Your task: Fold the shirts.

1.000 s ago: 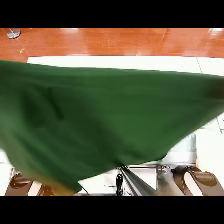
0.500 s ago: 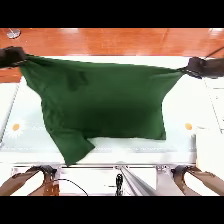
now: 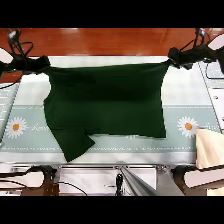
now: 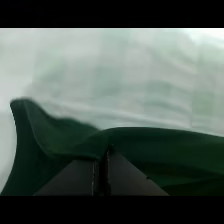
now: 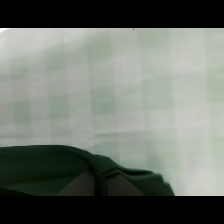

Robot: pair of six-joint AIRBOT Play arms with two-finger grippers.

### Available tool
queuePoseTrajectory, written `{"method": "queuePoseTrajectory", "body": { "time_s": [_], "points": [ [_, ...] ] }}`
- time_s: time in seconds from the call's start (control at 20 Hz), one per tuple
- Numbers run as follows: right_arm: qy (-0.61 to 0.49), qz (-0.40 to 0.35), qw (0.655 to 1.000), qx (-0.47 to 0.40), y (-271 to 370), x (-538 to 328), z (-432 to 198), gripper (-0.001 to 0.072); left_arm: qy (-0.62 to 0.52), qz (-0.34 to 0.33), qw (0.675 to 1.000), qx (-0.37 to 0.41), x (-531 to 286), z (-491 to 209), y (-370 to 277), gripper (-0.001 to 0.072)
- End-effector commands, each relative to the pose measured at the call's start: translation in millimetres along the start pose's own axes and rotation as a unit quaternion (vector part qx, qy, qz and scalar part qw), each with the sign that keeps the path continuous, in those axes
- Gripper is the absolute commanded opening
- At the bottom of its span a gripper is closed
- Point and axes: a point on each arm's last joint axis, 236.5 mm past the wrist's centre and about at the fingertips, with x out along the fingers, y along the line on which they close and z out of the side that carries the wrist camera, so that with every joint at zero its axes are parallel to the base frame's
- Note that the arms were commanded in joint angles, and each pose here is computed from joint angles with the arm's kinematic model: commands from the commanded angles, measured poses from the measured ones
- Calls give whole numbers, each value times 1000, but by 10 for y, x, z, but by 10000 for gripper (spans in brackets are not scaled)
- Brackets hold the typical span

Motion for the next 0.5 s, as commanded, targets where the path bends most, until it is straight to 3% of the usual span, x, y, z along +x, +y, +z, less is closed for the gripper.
{"method": "queuePoseTrajectory", "body": {
  "time_s": [0.0,0.15,0.45],
  "points": [
    [44,5,999,19,-89,262,-153,17,69,2,998,-17,250,-331,71,28],
    [63,4,998,12,-147,220,-225,17,92,3,996,-14,242,-438,100,29],
    [199,-14,980,-16,-408,129,-913,18,216,-6,974,71,136,-1026,259,29]
  ]
}}
